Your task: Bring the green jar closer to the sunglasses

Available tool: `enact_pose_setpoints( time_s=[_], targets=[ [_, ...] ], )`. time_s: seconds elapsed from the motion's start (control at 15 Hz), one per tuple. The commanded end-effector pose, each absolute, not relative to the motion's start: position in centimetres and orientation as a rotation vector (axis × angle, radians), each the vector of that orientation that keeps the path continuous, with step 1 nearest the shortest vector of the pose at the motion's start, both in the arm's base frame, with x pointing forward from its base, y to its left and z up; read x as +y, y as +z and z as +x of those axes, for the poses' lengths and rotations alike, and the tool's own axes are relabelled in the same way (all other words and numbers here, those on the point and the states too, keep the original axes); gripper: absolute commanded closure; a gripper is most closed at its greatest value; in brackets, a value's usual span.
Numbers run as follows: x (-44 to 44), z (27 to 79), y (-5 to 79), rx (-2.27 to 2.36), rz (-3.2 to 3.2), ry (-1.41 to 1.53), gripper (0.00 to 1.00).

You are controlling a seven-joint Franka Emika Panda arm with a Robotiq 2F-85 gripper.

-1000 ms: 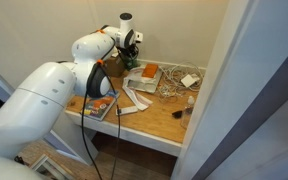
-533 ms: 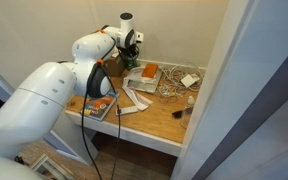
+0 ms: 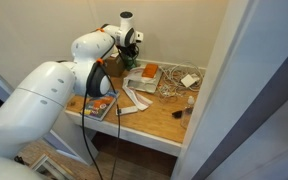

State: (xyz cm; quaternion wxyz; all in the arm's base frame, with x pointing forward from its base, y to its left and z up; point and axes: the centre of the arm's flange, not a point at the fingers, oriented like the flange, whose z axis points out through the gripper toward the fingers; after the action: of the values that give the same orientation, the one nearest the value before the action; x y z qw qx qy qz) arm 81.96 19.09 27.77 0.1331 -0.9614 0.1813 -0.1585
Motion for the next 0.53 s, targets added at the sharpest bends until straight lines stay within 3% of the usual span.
enact_pose_setpoints(
  time_s=[0.0, 0.47],
  targets=[
    [19.6, 83.9, 31.5, 0.541, -2.769, -0.455, 0.96],
    [18.7, 81.8, 36.1, 0.599, -2.788, -0.375, 0.96]
  ],
)
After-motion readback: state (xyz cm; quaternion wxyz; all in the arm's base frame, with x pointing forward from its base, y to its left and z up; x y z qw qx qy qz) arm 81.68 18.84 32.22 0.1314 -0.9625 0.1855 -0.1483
